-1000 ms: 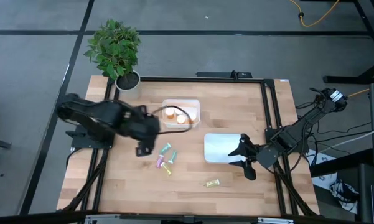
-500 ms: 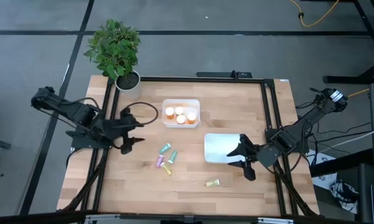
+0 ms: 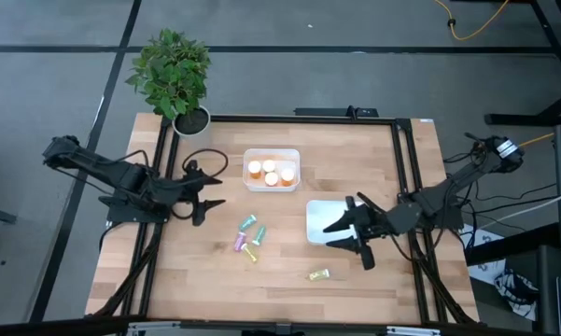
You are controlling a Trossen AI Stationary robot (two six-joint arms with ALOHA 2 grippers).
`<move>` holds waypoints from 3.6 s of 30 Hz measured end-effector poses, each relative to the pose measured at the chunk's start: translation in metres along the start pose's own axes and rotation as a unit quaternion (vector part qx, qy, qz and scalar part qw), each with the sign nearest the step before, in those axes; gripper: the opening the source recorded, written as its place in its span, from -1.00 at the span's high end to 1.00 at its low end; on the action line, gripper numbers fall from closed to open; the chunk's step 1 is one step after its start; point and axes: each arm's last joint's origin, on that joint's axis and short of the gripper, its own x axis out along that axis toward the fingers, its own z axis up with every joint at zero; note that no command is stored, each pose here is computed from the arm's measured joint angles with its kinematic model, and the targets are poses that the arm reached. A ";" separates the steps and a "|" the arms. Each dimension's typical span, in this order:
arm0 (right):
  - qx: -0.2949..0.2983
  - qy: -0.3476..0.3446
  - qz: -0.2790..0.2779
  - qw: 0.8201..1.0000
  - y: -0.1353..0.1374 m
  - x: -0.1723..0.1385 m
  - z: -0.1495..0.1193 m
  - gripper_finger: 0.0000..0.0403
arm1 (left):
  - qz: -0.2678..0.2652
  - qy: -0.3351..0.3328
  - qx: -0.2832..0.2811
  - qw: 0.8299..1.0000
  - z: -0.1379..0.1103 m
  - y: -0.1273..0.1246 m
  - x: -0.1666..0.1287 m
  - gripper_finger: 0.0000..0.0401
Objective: Pick and place medicine bottles into bin by pill shape (circle, oval)
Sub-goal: Put the small yellow pill bottle into the bottom white bin
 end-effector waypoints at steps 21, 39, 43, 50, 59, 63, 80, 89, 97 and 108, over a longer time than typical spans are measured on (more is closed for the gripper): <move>-0.163 0.167 0.006 0.972 0.014 0.103 0.019 0.13 | -0.006 -0.007 -0.019 1.000 -0.007 -0.002 0.007 -0.40; -0.032 0.283 0.033 0.958 0.012 0.108 -0.007 0.13 | -0.005 -0.006 -0.018 1.000 -0.008 -0.002 0.007 -0.40; 0.021 0.349 0.024 0.937 0.030 0.098 -0.027 0.13 | -0.005 -0.006 -0.018 1.000 -0.008 -0.002 0.007 -0.40; 0.013 0.407 0.012 0.913 0.062 0.075 -0.052 0.13 | -0.005 -0.006 -0.018 1.000 -0.008 -0.002 0.007 -0.40; -0.025 0.390 -0.067 0.918 0.038 0.068 -0.094 0.13 | -0.005 -0.006 -0.021 1.000 -0.007 -0.002 0.007 -0.40; 0.006 0.378 -0.097 0.921 0.032 0.062 -0.113 0.13 | -0.005 -0.006 -0.021 1.000 -0.007 -0.002 0.007 -0.40; 0.001 0.343 -0.133 0.930 0.028 0.048 -0.172 0.13 | -0.005 -0.006 -0.022 1.000 -0.007 -0.002 0.007 -0.40; -0.017 0.313 -0.135 0.940 0.032 0.057 -0.163 0.13 | -0.005 -0.006 -0.021 1.000 -0.007 -0.002 0.007 -0.40; -0.029 0.290 -0.143 0.946 0.031 0.071 -0.145 0.13 | -0.005 -0.005 -0.021 1.000 -0.007 -0.002 0.007 -0.40; -0.055 0.278 -0.215 0.935 0.014 0.087 -0.119 0.13 | -0.005 -0.006 -0.021 1.000 -0.007 -0.002 0.007 -0.40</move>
